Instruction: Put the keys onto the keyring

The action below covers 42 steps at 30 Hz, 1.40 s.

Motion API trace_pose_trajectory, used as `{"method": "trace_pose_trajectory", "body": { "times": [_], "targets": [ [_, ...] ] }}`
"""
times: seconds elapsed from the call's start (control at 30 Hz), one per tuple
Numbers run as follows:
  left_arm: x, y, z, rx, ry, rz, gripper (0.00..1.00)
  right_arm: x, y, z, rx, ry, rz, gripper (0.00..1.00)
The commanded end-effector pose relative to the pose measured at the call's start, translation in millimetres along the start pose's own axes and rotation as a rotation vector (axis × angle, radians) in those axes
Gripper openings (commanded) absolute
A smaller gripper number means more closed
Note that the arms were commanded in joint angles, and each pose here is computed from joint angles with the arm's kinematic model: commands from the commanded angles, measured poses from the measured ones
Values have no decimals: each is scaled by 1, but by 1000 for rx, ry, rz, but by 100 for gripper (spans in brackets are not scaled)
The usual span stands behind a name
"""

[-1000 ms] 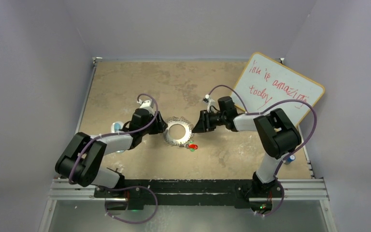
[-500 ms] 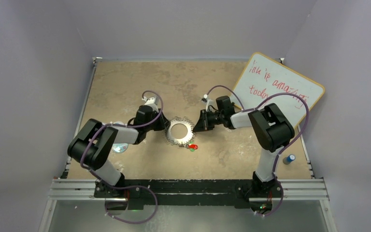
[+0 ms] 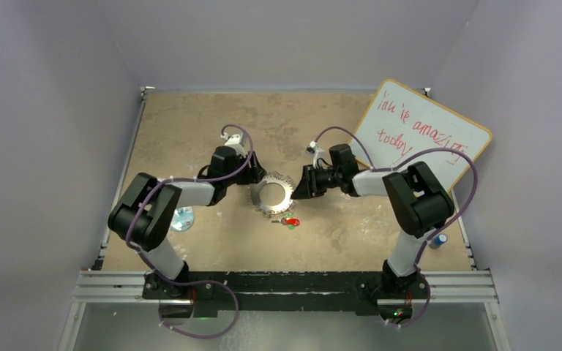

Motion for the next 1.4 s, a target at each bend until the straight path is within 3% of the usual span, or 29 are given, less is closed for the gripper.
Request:
{"method": "trace_pose_trajectory", "body": {
  "times": [0.0,0.23,0.5,0.63,0.83,1.07,1.2,1.37],
  "targets": [
    [8,18,-25,-80,82,66,57,5,14,-10,-37,-41,-92,43],
    [27,-18,-65,-81,102,9,56,9,16,-13,-35,-47,-159,53],
    [6,-46,-74,-39,-85,-93,47,27,19,1,21,-109,-287,58],
    [0,-53,-70,-16,-133,-121,42,22,17,7,35,-147,-264,55],
    [-6,-56,-61,2,-173,-145,29,6,21,23,63,-169,-223,37],
    [-9,-58,-62,-1,-182,-156,20,-2,49,41,44,-174,-241,33],
    [-6,-60,-64,-4,-166,-148,20,-1,66,41,26,-190,-280,37],
    [-2,-53,-68,-33,-130,-125,30,2,74,22,0,-268,-336,47]
  ]
}}
Point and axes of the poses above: each gripper's point midway between its finger pads, its own z axis out along the fingers, its own x axis along the line the jaws close on, y = z × x, the point moved 1 cm from there along -z, back along the fingers, and after that the axes turned 8 degrees about -z, right-handed, at the moved point
